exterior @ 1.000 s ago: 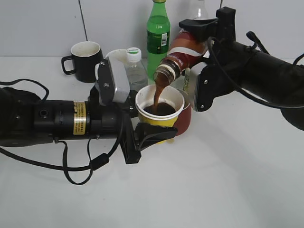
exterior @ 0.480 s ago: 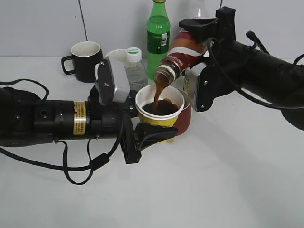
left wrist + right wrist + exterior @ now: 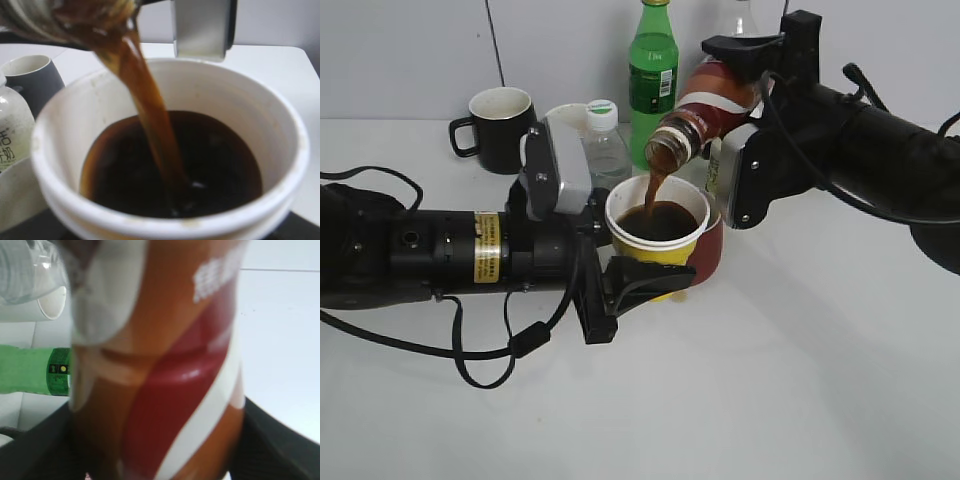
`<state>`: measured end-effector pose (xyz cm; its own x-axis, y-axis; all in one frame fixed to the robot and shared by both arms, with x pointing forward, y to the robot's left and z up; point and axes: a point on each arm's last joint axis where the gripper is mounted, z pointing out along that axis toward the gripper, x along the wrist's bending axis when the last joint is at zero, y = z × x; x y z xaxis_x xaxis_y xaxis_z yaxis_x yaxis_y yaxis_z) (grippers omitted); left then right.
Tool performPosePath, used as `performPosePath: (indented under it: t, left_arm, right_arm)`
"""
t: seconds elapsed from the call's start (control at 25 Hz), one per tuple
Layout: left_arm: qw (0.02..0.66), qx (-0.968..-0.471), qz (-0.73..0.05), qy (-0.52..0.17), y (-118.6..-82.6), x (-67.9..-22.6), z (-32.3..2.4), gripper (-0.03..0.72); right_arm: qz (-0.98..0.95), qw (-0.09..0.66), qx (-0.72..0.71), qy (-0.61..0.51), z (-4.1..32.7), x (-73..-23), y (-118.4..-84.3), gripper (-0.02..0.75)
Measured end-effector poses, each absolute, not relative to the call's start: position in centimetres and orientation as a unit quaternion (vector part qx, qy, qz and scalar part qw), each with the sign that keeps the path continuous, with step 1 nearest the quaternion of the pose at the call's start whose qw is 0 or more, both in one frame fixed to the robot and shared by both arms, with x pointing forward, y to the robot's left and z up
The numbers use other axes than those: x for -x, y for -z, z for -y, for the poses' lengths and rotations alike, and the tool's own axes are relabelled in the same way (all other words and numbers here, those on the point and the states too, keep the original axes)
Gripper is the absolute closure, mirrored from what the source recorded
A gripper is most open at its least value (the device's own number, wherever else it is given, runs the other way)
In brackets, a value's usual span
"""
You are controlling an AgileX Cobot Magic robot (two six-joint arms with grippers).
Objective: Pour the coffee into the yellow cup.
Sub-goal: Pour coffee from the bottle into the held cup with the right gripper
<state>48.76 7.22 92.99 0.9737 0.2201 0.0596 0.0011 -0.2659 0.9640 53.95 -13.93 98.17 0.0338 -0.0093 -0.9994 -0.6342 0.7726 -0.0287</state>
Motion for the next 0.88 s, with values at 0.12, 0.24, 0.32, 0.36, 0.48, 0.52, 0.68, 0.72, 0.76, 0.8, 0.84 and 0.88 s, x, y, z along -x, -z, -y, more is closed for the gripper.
performPosePath:
  t: [0.12,0.24,0.32,0.36,0.48,0.52,0.68,0.72,0.76,0.8,0.84,0.88]
  left_arm:
    - [0.608,-0.786,-0.069,-0.09,-93.1,-48.7,-7.2,0.237]
    - [0.621,-0.775,-0.072,-0.088,-93.4,-48.7,-7.1,0.237]
    - [0.626,-0.771,-0.076,-0.089,-93.5,-48.8,-7.1,0.237]
    - [0.627,-0.769,-0.079,-0.09,-93.6,-48.8,-7.1,0.237]
    - [0.631,-0.765,-0.088,-0.093,-93.6,-49.0,-7.1,0.237]
    - [0.631,-0.765,-0.089,-0.093,-93.6,-49.0,-7.2,0.237]
    - [0.631,-0.763,-0.1,-0.101,-93.7,-49.5,-7.7,0.237]
    - [0.629,-0.762,-0.109,-0.108,-93.7,-50.0,-8.3,0.237]
    - [0.628,-0.762,-0.112,-0.11,-93.6,-50.1,-8.5,0.237]
    - [0.628,-0.761,-0.118,-0.116,-93.7,-50.5,-9.0,0.237]
    - [0.627,-0.76,-0.124,-0.121,-93.7,-50.8,-9.4,0.237]
    - [0.624,-0.759,-0.134,-0.128,-93.7,-51.2,-10.0,0.237]
  right_arm:
    - [-0.662,0.67,0.228,-0.249,13.9,-54.0,-98.2,0.231]
    - [-0.665,0.665,0.208,-0.269,13.9,-54.0,-98.2,0.231]
    - [-0.667,0.661,0.19,-0.287,13.9,-54.0,-98.3,0.231]
    - [-0.667,0.659,0.178,-0.298,14.0,-54.0,-98.4,0.231]
    - [-0.669,0.649,0.132,-0.337,14.0,-54.0,-98.6,0.231]
    - [-0.672,0.643,0.115,-0.349,14.1,-54.1,-98.6,0.231]
    - [-0.677,0.617,0.013,-0.4,14.6,-54.4,-98.7,0.231]
    - [-0.676,0.608,-0.023,-0.417,14.8,-54.6,-98.8,0.231]
    - [-0.672,0.596,-0.063,-0.435,15.1,-54.7,-98.8,0.231]
    - [-0.667,0.583,-0.098,-0.454,15.2,-54.8,-98.8,0.231]
    - [-0.658,0.565,-0.14,-0.478,15.4,-54.9,-98.9,0.231]
    - [-0.651,0.545,-0.176,-0.498,15.6,-54.9,-98.7,0.231]
